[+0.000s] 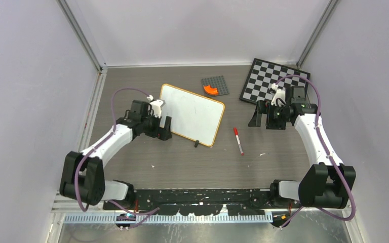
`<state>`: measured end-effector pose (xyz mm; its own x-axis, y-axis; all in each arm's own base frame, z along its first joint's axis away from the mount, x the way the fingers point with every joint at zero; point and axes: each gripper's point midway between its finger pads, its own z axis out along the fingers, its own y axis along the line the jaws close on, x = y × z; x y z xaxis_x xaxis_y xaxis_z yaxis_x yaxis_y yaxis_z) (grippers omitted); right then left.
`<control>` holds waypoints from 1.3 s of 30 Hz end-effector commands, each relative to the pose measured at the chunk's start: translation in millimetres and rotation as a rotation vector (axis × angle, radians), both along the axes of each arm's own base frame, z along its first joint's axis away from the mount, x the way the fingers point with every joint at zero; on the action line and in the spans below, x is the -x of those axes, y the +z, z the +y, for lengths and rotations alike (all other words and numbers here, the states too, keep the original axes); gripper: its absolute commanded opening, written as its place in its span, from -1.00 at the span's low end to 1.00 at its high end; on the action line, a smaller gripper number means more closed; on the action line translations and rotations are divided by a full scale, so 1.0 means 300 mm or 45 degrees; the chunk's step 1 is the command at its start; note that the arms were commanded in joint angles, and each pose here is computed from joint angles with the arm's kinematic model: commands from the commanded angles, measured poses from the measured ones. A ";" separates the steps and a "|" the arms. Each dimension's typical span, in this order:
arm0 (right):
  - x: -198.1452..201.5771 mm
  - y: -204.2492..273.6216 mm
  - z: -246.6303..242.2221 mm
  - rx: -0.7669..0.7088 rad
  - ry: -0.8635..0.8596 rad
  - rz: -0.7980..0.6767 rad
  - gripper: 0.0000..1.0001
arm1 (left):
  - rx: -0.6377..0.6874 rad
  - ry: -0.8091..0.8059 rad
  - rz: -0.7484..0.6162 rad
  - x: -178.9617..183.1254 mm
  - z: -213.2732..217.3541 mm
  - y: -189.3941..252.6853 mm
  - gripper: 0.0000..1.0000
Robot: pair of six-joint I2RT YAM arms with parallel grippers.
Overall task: Write a sentence on the whiteboard
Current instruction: Move the whiteboard to the center of the board.
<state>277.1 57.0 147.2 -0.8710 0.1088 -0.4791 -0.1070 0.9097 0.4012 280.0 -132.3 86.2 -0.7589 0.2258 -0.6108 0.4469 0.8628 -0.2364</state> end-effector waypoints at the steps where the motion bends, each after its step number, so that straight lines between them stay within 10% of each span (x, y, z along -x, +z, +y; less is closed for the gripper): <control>1: -0.009 0.057 0.018 -0.038 -0.022 -0.069 0.98 | 0.090 0.062 -0.121 -0.145 -0.065 0.003 0.99; 27: 0.063 0.070 -0.061 0.159 -0.022 -0.015 0.90 | 0.177 -0.476 -0.009 0.026 -0.735 -0.112 0.99; 39: 0.107 0.119 -0.012 0.188 -0.115 -0.095 0.23 | 0.202 -0.253 -0.067 0.014 -0.502 0.098 0.99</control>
<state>243.5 42.7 174.4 -0.8441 0.1065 -0.5255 -0.0595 0.9554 0.2892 256.1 -309.5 80.3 -0.6377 0.3771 -0.6716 0.7003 0.6469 -0.3017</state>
